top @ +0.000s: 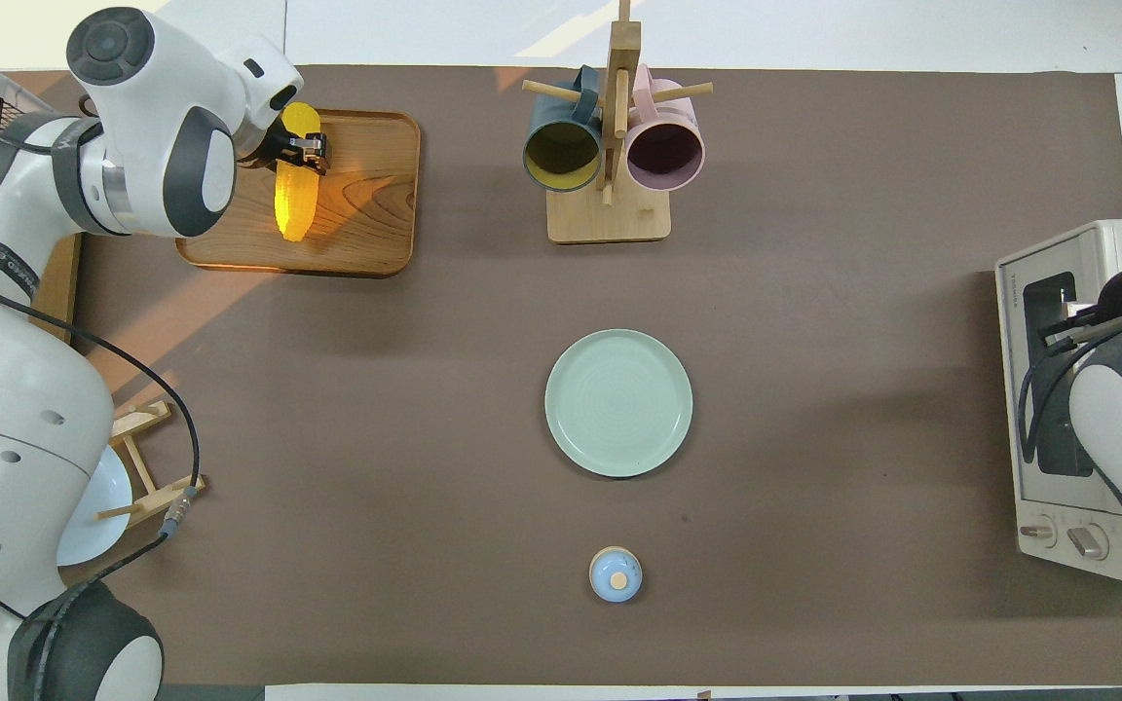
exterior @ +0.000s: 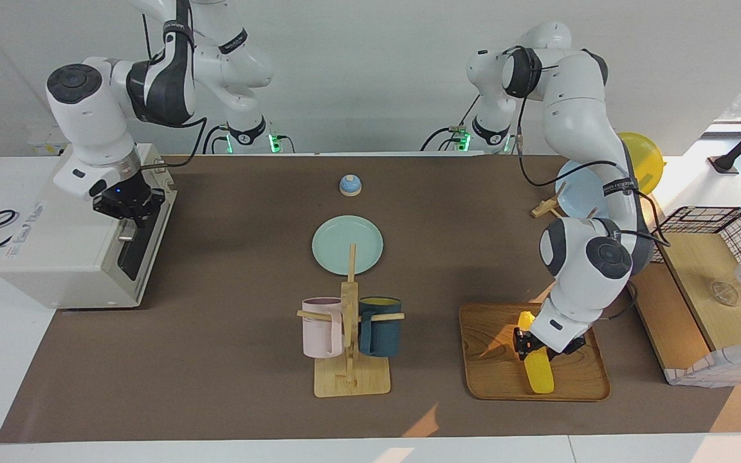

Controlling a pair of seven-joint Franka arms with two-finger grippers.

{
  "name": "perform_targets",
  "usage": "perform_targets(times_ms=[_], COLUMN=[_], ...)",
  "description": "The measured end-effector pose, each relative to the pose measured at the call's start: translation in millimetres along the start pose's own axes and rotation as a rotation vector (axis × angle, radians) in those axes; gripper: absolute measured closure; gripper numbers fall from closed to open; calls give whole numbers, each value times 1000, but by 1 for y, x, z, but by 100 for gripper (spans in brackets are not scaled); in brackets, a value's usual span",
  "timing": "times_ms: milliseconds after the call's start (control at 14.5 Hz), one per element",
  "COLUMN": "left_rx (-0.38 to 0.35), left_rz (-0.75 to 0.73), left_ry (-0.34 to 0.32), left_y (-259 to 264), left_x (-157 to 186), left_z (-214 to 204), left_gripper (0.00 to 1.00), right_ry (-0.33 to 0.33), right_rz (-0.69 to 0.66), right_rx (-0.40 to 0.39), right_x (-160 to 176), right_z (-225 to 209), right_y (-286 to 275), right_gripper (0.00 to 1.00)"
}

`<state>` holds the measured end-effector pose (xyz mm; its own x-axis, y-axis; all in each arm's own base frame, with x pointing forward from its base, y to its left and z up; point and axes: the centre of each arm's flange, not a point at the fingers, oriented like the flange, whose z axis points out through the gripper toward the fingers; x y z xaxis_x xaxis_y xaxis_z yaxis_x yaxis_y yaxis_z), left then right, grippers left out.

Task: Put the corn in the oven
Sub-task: 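Reach the left gripper to the yellow corn on the tray and grasp it, then carry the corn toward the green plate while the right gripper reaches the oven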

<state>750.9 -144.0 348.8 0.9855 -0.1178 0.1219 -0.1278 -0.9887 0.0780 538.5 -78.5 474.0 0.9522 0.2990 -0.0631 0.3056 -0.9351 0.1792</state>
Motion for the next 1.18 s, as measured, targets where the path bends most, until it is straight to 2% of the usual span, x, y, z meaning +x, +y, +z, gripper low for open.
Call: perform_targets(times_ms=[138, 276, 346, 484, 691, 1037, 1175], left_rx=[-45, -54, -56, -48, -29, -67, -86], left_rz=[-30, -72, -94, -125, -136, -114, -102], left_ry=[-22, -46, -65, -100, -147, -78, -57], left_y=[17, 48, 72, 126, 203, 291, 320], left_x=[-8, -33, -52, -90, -142, -216, -240], left_z=[-65, -129, -153, -175, -164, -103, -87], left_gripper=[44, 44, 44, 44, 44, 44, 44], right_ry=[-15, -32, -47, -60, -68, -54, -24], right_rz=[-49, -83, -107, -131, -137, -158, -140], right_rx=[-29, -49, -57, -68, -66, -58, -11], right_x=[-1, -2, -3, -3, -4, 0, 5], right_z=[2, 4, 5, 5, 7, 11, 13], right_y=[2, 3, 3, 2, 1, -14, -30], right_gripper=[99, 99, 99, 99, 99, 99, 99])
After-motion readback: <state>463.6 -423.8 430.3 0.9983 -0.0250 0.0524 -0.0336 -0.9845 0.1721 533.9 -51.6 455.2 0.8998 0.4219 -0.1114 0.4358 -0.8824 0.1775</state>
